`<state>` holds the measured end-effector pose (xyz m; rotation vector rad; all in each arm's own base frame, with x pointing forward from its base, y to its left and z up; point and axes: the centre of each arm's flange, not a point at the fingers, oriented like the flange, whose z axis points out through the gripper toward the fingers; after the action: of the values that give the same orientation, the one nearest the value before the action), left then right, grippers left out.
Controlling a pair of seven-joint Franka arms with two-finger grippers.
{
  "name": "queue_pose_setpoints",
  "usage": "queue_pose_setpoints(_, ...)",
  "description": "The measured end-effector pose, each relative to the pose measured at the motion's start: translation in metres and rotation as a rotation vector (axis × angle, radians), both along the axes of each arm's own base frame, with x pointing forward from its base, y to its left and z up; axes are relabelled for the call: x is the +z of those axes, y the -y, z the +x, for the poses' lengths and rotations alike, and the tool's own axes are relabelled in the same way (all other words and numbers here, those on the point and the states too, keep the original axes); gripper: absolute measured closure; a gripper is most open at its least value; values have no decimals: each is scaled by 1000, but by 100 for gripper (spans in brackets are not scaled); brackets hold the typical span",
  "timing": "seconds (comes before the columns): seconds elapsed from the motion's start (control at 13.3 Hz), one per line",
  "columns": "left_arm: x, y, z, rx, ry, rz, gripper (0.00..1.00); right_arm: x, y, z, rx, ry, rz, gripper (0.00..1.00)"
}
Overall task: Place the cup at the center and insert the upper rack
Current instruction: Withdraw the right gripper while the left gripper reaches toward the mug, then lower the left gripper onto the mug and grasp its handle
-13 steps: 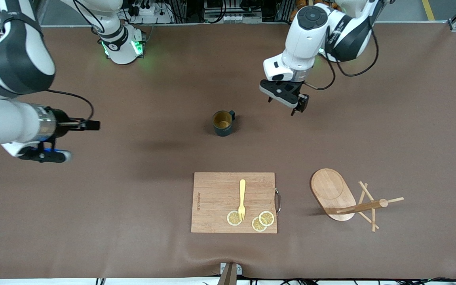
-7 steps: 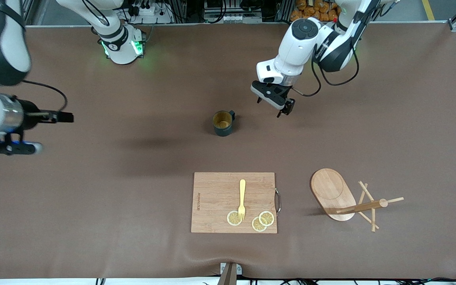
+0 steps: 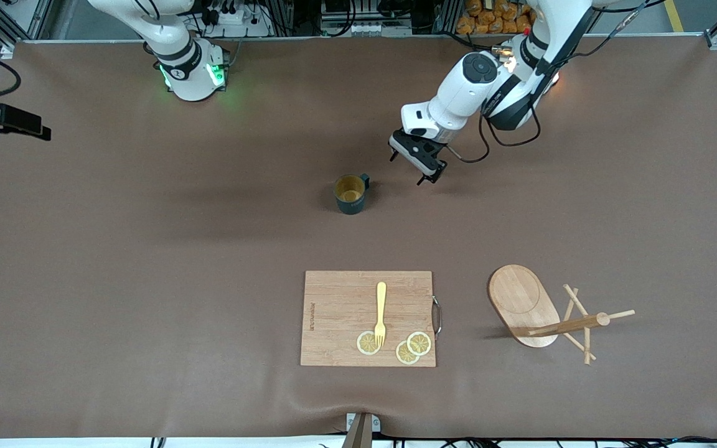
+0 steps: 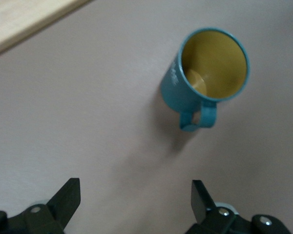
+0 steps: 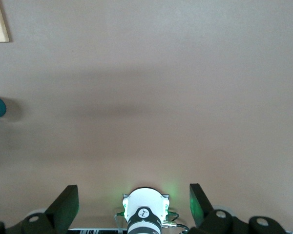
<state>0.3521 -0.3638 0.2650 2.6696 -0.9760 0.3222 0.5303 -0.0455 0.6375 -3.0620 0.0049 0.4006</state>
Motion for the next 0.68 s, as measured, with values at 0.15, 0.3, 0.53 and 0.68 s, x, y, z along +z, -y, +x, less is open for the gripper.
queue_pose_setpoints(0.15,-6,10,-10,-22,-12,-17,2,0,18,-2,20,6,14,0)
queue_pose_setpoints(0.3,-11,20,-19,-34,-7,-64,4,1,28,-3,18,14,19,0)
queue_pose_setpoints(0.53,-23,30,-26,-35,-17,-126,7,3,15,0,4,26,11,0)
queue_pose_setpoints(0.68,-24,36,-23,-27,-21,-154,11,5,4,4,-19,46,0,0)
